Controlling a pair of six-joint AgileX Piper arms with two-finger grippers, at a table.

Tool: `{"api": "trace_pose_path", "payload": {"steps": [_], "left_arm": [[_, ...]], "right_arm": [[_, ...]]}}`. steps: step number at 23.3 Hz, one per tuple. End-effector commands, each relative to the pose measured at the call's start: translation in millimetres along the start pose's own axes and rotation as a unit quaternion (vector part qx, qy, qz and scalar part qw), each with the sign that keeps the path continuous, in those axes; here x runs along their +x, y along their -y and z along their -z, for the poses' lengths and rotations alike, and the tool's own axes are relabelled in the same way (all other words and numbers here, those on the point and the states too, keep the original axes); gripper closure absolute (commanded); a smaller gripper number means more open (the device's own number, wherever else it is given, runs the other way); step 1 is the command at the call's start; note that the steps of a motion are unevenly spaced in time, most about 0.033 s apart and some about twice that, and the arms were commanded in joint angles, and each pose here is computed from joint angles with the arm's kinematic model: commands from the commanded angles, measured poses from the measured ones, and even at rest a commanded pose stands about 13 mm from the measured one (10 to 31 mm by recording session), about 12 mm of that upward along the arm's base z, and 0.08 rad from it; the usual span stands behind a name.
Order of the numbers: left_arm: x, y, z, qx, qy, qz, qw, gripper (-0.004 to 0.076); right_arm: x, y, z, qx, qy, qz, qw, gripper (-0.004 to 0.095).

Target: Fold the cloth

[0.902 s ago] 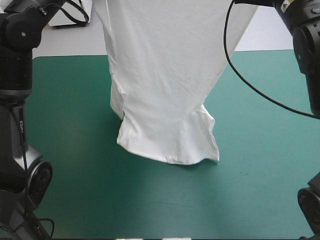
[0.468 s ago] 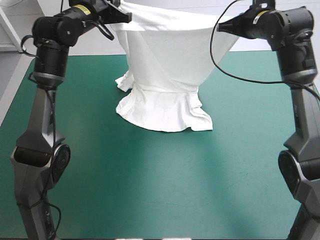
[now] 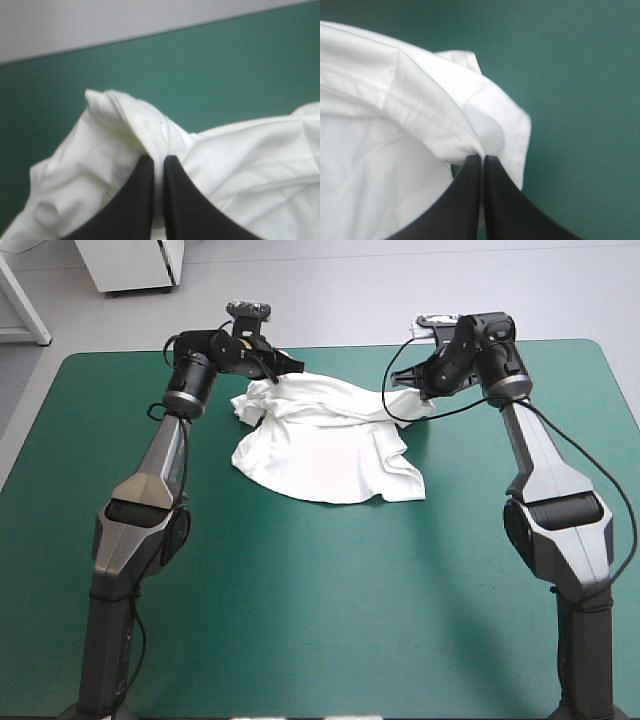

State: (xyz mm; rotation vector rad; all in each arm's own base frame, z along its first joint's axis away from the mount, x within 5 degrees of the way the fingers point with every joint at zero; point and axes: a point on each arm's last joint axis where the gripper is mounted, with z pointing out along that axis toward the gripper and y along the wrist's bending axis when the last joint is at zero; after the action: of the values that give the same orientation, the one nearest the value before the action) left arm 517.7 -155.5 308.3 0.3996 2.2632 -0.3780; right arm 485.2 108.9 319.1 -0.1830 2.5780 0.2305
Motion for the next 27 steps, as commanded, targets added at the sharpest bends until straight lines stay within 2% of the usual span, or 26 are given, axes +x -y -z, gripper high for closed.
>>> {"api": "trace_pose_path", "payload": {"steps": [1,10,13,15,18,20,21,24,27], "left_arm": [[-17.2,8.2,22.3,0.013,0.043,0.007,0.999,0.0733],[-6.1,3.6,3.0,0.01,0.021,0.008,1.0,0.0732],[-4.6,4.1,3.0,0.013,0.013,0.009,1.0,0.0728],[1.4,5.4,3.5,0.019,-0.022,0.009,1.0,0.0674],[11.3,7.5,6.3,0.029,-0.08,0.008,0.996,0.0465],[10.9,9.9,13.1,0.034,-0.091,0.008,0.995,0.0358],[7.0,11.5,20.6,0.034,-0.085,0.006,0.996,0.0331],[-8.3,16.1,44.9,0.03,-0.051,-0.004,0.998,0.0331],[-24.4,24.4,82.4,0.031,-0.025,-0.023,0.999,0.0334]], "right_arm": [[-8.9,0.9,18.6,-0.01,0.04,0.0,0.999,0.0927],[-5.1,5.1,-0.5,0.002,0.018,0.002,1.0,0.0919],[-5.1,5.3,-0.5,0.004,0.018,0.002,1.0,0.0882],[-5.5,5.0,1.4,0.003,0.02,0.002,1.0,0.0777],[-6.6,4.2,7.9,0.002,0.026,0.003,1.0,0.0548],[-8.3,2.6,19.0,-0.001,0.036,0.003,0.999,0.0474],[-9.8,1.4,28.4,-0.002,0.046,0.004,0.999,0.0471],[-12.4,-2.1,51.6,-0.009,0.067,0.004,0.998,0.047],[-13.9,-10.9,84.0,-0.042,0.095,-0.001,0.995,0.0471]]}}
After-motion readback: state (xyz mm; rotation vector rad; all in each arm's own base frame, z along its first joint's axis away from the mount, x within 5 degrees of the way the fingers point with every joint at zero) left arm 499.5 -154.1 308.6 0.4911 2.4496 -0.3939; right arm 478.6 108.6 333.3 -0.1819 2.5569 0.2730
